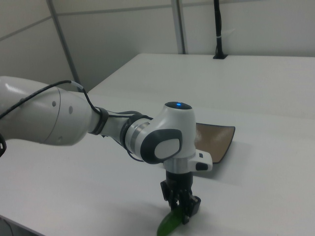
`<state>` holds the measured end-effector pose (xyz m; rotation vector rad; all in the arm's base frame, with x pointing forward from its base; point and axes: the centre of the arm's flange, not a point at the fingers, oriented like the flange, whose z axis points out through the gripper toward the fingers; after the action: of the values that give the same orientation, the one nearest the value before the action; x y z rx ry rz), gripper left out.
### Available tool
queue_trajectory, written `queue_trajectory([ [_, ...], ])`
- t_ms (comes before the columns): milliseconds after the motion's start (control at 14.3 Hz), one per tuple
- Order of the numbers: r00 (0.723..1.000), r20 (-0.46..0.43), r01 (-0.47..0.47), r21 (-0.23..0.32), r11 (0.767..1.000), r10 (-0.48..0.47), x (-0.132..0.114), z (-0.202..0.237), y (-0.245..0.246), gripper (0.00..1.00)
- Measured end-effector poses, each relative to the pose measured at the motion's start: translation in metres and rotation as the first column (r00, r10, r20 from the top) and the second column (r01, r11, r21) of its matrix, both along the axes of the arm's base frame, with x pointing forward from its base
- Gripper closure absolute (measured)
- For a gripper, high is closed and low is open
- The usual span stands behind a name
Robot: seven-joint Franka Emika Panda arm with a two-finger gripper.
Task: Cucumber placed on a ceramic plate
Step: 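Lift the cucumber and carry it over the brown square plate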
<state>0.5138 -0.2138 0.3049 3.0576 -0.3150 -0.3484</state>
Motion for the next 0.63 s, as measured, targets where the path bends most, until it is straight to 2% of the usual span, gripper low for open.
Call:
queue_trajectory([
  [209,0.999,0.039,0.001,-0.014,1.000,0.000,0.016,0.017,0.010,0.54],
  [418,0.997,0.070,-0.036,-0.016,0.999,0.037,0.031,0.047,0.035,0.54],
  [627,0.987,0.152,-0.043,-0.019,0.999,0.046,0.049,0.087,0.050,0.54],
])
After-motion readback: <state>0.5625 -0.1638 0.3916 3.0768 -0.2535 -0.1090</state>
